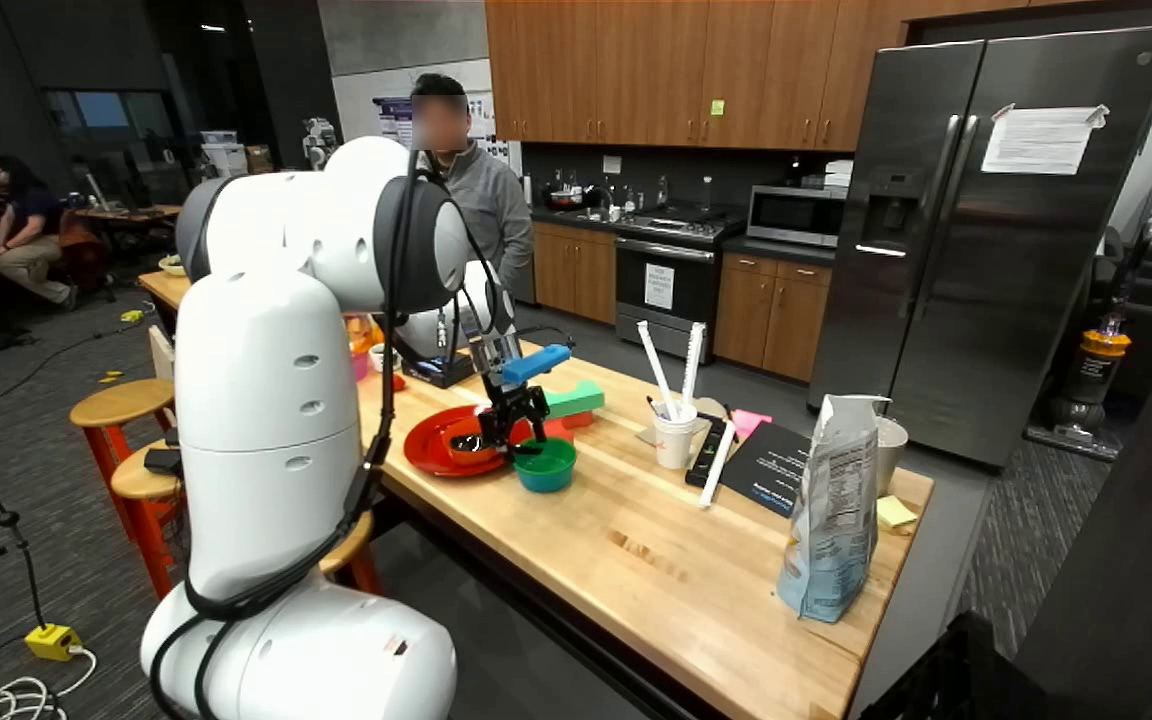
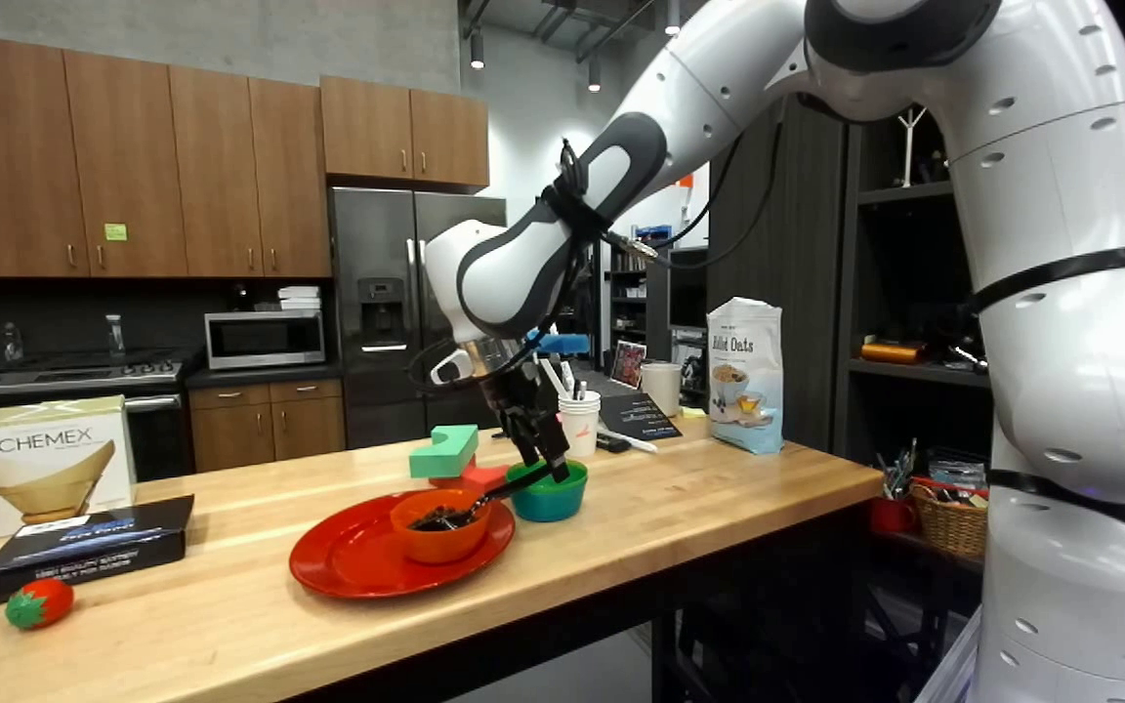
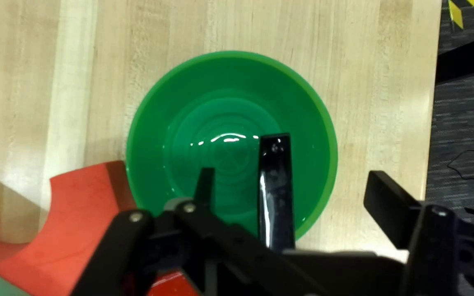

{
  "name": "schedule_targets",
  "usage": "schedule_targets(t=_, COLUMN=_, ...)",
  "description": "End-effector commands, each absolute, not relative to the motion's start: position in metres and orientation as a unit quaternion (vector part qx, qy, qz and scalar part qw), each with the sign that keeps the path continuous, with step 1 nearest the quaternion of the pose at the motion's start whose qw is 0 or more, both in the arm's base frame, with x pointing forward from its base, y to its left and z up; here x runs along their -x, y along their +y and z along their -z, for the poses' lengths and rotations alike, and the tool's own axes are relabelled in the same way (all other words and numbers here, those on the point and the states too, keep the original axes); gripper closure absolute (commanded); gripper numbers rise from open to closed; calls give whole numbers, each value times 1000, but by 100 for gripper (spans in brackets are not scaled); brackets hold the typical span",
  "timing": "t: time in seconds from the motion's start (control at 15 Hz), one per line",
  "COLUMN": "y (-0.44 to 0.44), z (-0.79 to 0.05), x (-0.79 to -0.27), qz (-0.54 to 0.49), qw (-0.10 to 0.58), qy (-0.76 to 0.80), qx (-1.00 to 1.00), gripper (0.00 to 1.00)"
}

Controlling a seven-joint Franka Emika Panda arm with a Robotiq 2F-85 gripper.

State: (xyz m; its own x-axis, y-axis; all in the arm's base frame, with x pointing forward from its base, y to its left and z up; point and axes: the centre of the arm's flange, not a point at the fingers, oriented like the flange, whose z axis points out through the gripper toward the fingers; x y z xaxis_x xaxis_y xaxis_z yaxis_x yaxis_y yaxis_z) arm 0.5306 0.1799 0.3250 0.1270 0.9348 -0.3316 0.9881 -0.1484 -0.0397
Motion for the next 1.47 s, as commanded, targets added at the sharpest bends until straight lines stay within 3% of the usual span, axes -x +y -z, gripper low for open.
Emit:
schedule_targets(t=0.0, y=174, z=-323, x=-531, qz=138, qw=91, qy=649, qx=-743, gripper=39)
schedule_targets(t=0.47, y=172, z=-324, x=-532, qz=139, qw=91, qy=647, qx=-744, gripper=95)
schedule_targets(t=0.53, y=172, z=-325, x=-531, qz=139, qw=91, qy=646, qx=-745, gripper=99)
schedule_targets(t=0.67, y=171, z=-326, x=-531, qz=138, qw=93, qy=646, qx=-745, gripper=94)
schedule_targets(t=1.4, y=181, z=-355, x=-526, qz=128, qw=141, qy=652, qx=-734, gripper=94)
